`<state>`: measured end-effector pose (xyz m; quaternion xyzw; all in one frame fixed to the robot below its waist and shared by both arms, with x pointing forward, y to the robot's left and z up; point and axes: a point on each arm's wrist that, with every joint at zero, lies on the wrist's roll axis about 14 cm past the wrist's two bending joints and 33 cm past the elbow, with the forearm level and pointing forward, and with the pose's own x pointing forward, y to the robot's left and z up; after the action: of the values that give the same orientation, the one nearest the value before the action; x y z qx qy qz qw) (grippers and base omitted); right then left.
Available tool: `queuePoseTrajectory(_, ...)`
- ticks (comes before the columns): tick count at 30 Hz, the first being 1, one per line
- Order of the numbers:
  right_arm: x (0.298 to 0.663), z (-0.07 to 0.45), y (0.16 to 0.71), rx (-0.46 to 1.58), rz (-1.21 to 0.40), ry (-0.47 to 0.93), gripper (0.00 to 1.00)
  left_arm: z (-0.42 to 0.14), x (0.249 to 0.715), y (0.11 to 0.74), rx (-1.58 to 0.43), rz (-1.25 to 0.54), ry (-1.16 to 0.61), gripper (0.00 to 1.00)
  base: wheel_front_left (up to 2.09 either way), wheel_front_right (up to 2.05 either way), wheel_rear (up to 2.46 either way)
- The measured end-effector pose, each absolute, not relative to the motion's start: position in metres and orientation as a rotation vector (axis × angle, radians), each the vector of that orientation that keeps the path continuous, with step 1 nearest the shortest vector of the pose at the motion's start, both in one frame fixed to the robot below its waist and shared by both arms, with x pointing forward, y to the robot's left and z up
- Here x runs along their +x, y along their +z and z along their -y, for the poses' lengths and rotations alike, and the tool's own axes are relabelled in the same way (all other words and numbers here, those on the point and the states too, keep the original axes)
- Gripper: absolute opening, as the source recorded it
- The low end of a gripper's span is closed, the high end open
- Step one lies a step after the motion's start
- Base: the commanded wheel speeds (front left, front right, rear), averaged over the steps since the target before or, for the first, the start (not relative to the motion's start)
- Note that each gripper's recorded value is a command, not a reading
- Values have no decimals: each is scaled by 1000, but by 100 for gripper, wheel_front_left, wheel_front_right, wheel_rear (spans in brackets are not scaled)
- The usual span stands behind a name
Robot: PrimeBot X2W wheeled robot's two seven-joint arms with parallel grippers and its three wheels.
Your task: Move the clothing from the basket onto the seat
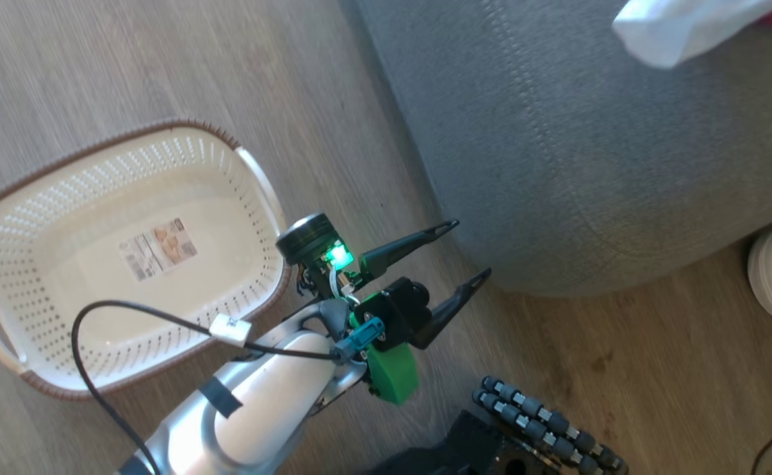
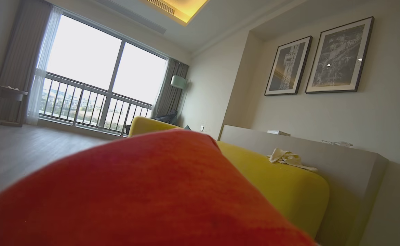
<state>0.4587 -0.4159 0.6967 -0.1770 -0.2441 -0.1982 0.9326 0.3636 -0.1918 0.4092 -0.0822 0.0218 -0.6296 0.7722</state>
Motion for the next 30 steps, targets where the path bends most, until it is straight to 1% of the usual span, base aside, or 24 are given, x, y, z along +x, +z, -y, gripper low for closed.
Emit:
queuePoseTrajectory(4,485,424,685,-350,467,-411,0,189,371,396,-176,-59,-1354,100,0,0,0)
queuePoseTrajectory(8,504,444,659,-305,391,-450,0,184,377,383,-176,-83,-1340,100,0,0,0)
queuePoseTrajectory(13,508,483,599,-313,173,-534,0,177,379,371,-175,-114,-1320,100,0,0,0)
queuePoseTrajectory(16,510,496,553,-254,42,-572,0,171,382,363,-174,-134,-1300,100,0,0,0)
queuePoseTrajectory(18,517,495,530,-226,-19,-573,0,168,383,359,-173,-148,-1290,100,0,0,0)
queuePoseTrajectory(22,529,498,503,-188,-98,-586,0,161,386,349,-168,-173,-1265,100,0,0,0)
queuePoseTrajectory(27,534,484,440,-176,-347,-545,0,156,393,346,-159,-174,-1240,100,0,0,0)
queuePoseTrajectory(30,533,478,419,-165,-455,-530,0,155,394,346,-160,-178,-1232,100,0,0,0)
